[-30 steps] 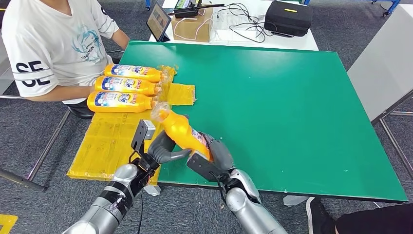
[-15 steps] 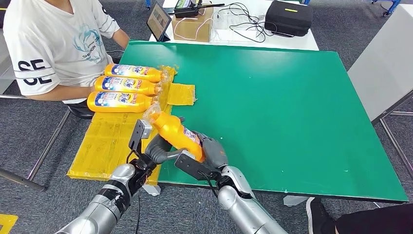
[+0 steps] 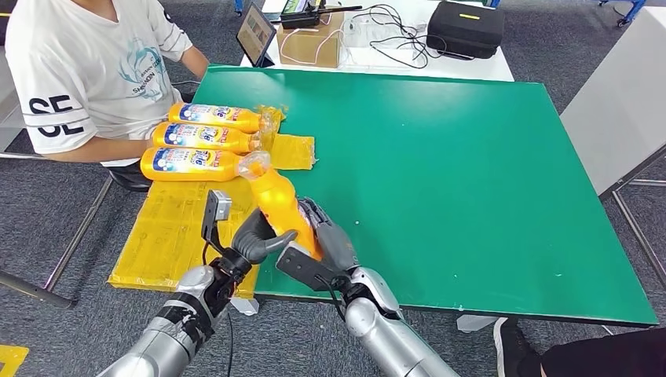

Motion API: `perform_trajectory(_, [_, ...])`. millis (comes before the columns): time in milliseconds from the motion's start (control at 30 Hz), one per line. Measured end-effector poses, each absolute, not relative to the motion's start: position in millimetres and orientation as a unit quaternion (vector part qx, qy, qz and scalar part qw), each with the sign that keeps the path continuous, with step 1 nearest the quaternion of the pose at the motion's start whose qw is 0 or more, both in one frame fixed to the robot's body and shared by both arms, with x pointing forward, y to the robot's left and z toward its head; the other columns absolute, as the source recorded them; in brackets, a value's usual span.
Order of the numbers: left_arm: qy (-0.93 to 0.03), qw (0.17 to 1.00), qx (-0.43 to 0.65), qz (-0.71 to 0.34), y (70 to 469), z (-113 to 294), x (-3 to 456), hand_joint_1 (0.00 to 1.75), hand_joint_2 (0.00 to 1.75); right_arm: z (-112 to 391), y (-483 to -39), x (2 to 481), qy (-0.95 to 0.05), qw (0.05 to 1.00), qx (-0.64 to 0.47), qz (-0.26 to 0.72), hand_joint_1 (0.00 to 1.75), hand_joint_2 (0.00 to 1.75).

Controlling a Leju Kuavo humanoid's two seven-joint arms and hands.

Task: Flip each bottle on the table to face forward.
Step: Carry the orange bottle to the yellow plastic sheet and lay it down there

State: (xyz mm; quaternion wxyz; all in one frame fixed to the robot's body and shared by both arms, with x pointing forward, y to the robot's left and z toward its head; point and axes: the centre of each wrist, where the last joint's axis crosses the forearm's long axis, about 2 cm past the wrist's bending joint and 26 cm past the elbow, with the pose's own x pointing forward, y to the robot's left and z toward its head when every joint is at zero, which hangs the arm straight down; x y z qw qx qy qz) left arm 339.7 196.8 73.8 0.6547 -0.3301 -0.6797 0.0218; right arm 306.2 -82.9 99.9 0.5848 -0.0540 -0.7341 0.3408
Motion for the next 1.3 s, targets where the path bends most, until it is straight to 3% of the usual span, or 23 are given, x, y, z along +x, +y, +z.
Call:
perform_trajectory(367, [-0.745, 0.626, -0.227, 0.040, 224.8, 90.8, 350.2, 1.75, 1.75, 97.3, -107.8, 308.6, -0.744, 0.608, -0.057, 0.271, 0.00, 1.75])
perform_trajectory(733, [-0.775, 0.574, 0.136, -0.225, 309.5, 114.1, 384.0, 1.75, 1.75, 104.0, -142.0, 310.8, -0.770, 0.608, -0.055, 0.183, 0.00, 1.75])
perform_trajectory(1300, [-0.739, 0.556, 0.215, -0.315, 335.6, 121.5, 399.6, 1.75, 1.75, 109.9, -151.8, 312.9, -0.779, 0.605, -0.048, 0.157, 0.00, 1.75])
